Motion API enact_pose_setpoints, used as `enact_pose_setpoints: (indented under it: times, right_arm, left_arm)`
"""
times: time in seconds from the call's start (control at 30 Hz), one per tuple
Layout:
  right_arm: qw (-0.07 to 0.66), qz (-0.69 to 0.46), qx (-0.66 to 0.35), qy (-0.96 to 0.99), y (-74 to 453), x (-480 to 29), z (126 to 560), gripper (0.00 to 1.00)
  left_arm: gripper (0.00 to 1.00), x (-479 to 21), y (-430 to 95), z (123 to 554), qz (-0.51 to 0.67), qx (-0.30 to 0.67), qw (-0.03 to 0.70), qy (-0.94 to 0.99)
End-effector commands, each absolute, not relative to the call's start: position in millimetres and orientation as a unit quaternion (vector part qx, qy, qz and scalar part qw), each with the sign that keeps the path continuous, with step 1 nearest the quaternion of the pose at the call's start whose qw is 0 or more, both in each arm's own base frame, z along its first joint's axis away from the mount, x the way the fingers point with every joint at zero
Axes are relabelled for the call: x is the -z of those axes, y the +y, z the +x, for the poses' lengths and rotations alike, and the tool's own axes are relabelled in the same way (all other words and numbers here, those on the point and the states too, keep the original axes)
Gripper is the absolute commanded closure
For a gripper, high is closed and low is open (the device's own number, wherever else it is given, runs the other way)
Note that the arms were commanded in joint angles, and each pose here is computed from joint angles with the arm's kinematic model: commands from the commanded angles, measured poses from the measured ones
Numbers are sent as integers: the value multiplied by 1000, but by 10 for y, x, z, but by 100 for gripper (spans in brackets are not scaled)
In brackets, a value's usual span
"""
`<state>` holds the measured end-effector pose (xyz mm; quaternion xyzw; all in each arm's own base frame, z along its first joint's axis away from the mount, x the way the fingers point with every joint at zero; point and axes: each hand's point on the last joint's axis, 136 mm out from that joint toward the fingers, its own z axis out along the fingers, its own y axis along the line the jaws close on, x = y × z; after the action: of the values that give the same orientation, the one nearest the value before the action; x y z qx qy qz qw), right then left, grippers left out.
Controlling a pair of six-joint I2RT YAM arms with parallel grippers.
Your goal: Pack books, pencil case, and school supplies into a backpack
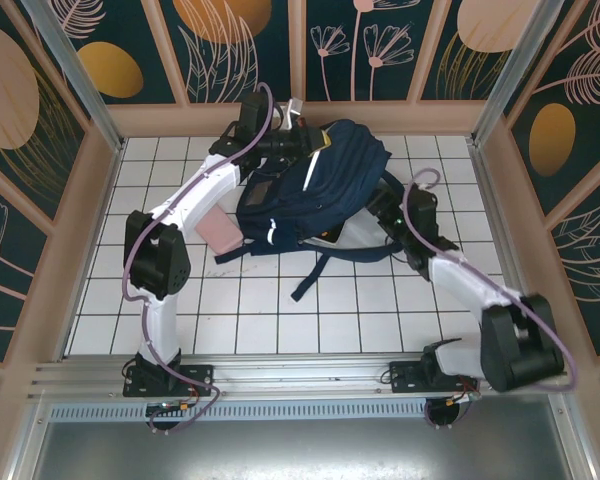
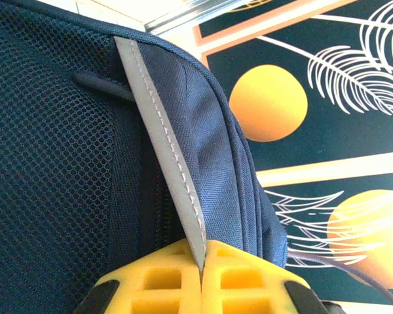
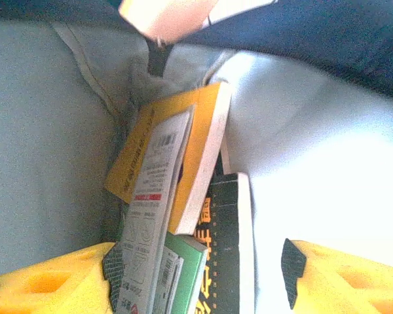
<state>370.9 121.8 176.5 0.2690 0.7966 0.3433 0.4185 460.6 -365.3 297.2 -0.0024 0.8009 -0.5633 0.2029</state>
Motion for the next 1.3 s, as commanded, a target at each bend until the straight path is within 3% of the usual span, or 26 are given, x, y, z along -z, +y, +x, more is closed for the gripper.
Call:
enact_pose_setpoints:
  times: [0.0,0.17,0.2,0.23,0.37,0.47,0.6,0.8,1.0,1.27]
  right_arm:
    - [493,303,-279,766,813,-2088,3594,34]
    - [525,283,-263,758,738,-2397,3466,34]
    - [529,275,-262,759,758,-2446,3455,34]
    - [530,267,-260,761,778,-2474,3447,34]
    - [525,213,-278,776,993,-2563,3465,34]
    - [514,128,-302,793,1415,-2658,3468,33]
    - [469,24,-328,820,2156,-2653,3468,31]
    - [381,-117,-343,851,3574,-2351,3397,30]
    - [296,-177,-350,871,4655,-1808,3552,30]
    - [244,-190,-335,890,5288,-1156,3828,30]
  left_arm:
    - [89,-3324,-3623,4524,30,585,248,772]
    - [77,-2903,-3810,4398,38,571,213,792]
    - [70,-2865,-3826,4382,38,571,212,792]
    - [63,-2861,-3819,4376,38,569,214,793]
    - [52,-2941,-3643,4365,44,525,257,810]
    - [44,-2965,-3158,4389,6,451,316,835]
    - [34,-2957,-2028,4293,-116,399,386,823]
    - [29,-2122,-667,3919,-308,325,367,815]
    - [25,-1400,-199,3679,-401,293,319,807]
    - [25,-871,213,3469,-508,265,311,758]
